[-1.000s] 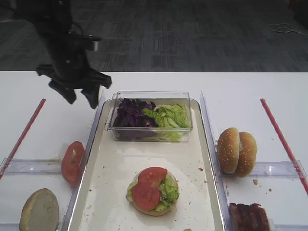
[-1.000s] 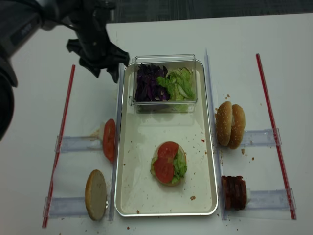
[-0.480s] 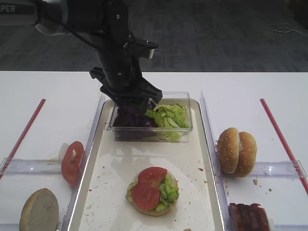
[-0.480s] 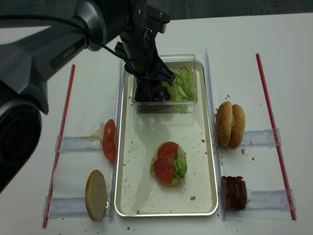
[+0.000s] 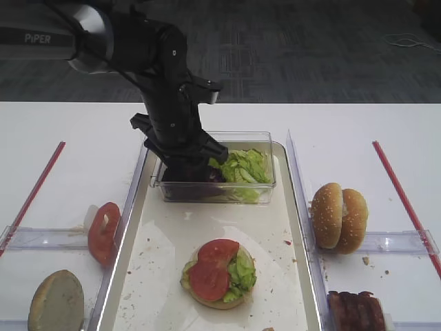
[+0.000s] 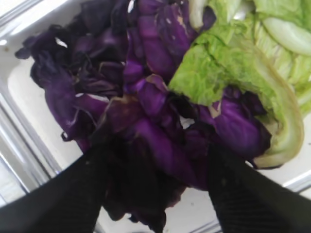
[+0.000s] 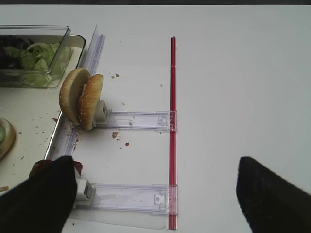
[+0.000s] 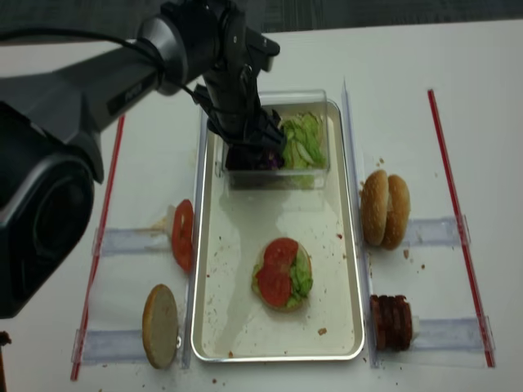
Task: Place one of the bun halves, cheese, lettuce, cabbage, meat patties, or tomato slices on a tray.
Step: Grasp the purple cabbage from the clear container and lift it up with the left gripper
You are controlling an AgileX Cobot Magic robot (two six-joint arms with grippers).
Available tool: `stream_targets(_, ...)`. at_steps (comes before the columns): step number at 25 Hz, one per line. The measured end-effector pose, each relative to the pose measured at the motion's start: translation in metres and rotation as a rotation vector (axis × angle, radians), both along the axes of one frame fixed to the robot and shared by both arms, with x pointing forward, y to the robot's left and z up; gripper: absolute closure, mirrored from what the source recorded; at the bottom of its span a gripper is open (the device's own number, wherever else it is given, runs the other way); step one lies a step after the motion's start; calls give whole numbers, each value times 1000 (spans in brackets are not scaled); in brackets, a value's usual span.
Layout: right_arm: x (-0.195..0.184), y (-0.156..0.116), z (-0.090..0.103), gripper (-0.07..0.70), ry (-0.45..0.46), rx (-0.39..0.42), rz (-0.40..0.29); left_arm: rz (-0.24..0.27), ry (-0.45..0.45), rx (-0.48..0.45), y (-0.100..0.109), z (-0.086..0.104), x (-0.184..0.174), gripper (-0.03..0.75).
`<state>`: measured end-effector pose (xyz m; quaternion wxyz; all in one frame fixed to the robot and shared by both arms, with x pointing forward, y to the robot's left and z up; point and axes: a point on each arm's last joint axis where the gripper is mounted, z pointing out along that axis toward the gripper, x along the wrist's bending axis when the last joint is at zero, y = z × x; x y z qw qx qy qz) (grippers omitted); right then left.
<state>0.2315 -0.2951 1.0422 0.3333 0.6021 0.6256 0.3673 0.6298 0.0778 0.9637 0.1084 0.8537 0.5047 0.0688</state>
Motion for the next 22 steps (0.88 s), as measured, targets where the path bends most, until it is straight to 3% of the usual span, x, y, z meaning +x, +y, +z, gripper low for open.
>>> stream_targets(9, 0, 0, 0, -58, 0, 0, 0, -1, 17, 11, -2, -19, 4, 295)
stream_targets(12, 0, 0, 0, -58, 0, 0, 0, -4, 14, 17, -2, -19, 5, 393)
stream_targets(16, 0, 0, 0, -58, 0, 0, 0, -3, 12, 26, 0, -20, 6, 643)
stream_targets(22, 0, 0, 0, -58, 0, 0, 0, -6, 15, 36, 1, -20, 6, 666)
